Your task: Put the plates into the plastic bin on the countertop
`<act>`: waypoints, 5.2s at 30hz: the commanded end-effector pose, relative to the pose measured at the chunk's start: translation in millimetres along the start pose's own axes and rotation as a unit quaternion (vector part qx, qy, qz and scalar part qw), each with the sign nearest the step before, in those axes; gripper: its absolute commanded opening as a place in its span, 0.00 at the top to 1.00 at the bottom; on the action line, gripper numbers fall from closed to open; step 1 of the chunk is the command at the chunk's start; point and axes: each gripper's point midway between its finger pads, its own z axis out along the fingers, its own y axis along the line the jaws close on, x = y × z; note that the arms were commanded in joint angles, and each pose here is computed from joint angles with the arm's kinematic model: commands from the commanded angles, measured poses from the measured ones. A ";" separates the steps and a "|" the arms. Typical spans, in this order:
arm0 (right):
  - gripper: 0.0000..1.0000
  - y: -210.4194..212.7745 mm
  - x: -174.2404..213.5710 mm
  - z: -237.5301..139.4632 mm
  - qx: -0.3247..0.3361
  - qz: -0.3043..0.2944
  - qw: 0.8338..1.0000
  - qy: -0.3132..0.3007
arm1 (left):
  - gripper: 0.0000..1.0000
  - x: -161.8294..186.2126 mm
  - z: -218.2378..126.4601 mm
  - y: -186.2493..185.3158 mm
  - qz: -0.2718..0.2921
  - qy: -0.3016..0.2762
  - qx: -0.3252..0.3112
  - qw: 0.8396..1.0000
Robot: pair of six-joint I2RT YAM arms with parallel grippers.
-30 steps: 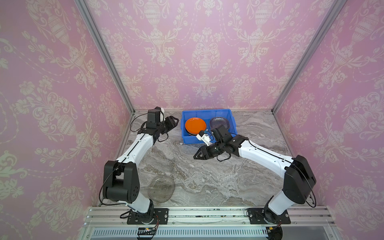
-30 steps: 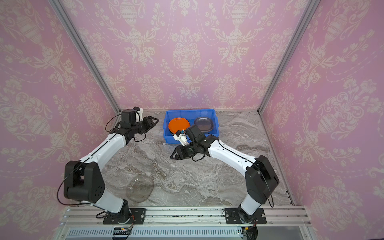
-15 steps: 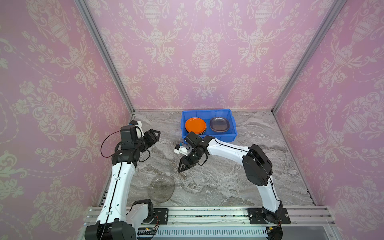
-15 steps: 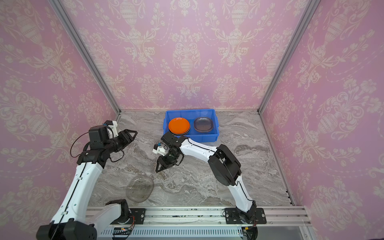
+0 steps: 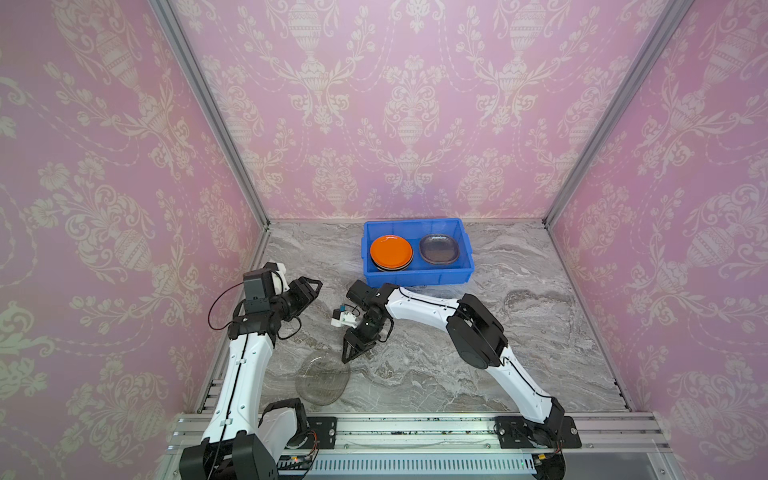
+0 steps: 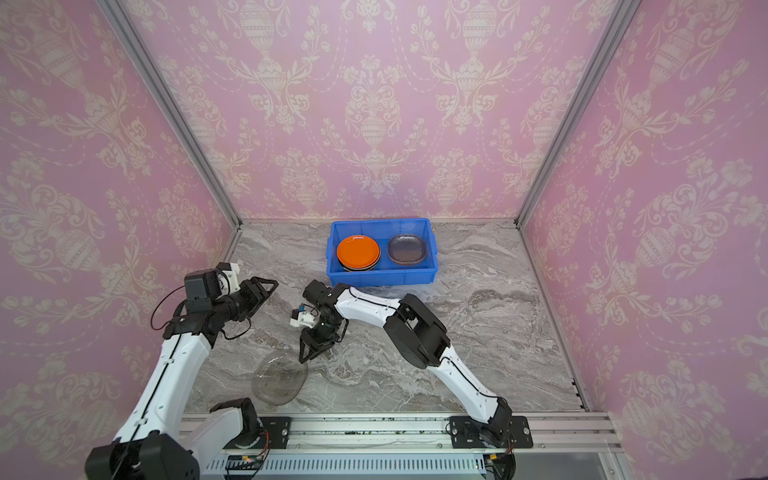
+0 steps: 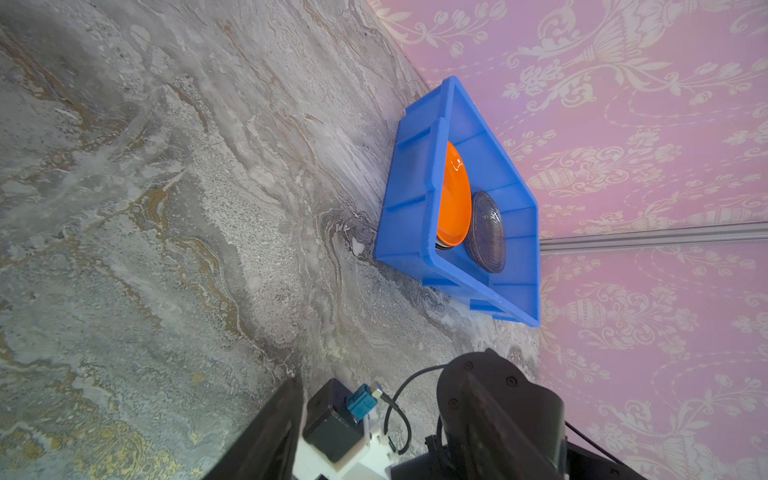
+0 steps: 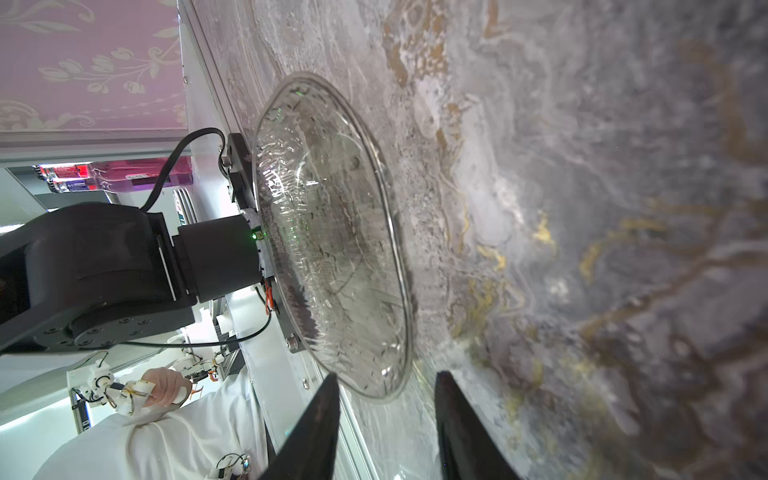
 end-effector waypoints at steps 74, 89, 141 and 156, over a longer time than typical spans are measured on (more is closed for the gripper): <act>1.00 -51.9 -4.2 -256.8 0.162 0.187 0.911 -0.329 | 0.33 47.4 51.3 -59.5 0.116 0.051 0.019 0.992; 1.00 -35.4 -22.7 -272.2 0.138 0.178 0.904 -0.364 | 0.65 54.2 65.0 -56.3 0.123 0.069 -0.002 0.990; 0.67 -100.9 111.2 -427.6 0.178 0.291 0.763 -0.549 | 1.00 51.8 315.0 -230.0 0.205 0.187 0.039 0.960; 0.67 -108.1 112.9 -422.7 0.160 0.298 0.772 -0.538 | 1.00 83.8 362.2 -201.2 0.167 0.207 0.027 0.964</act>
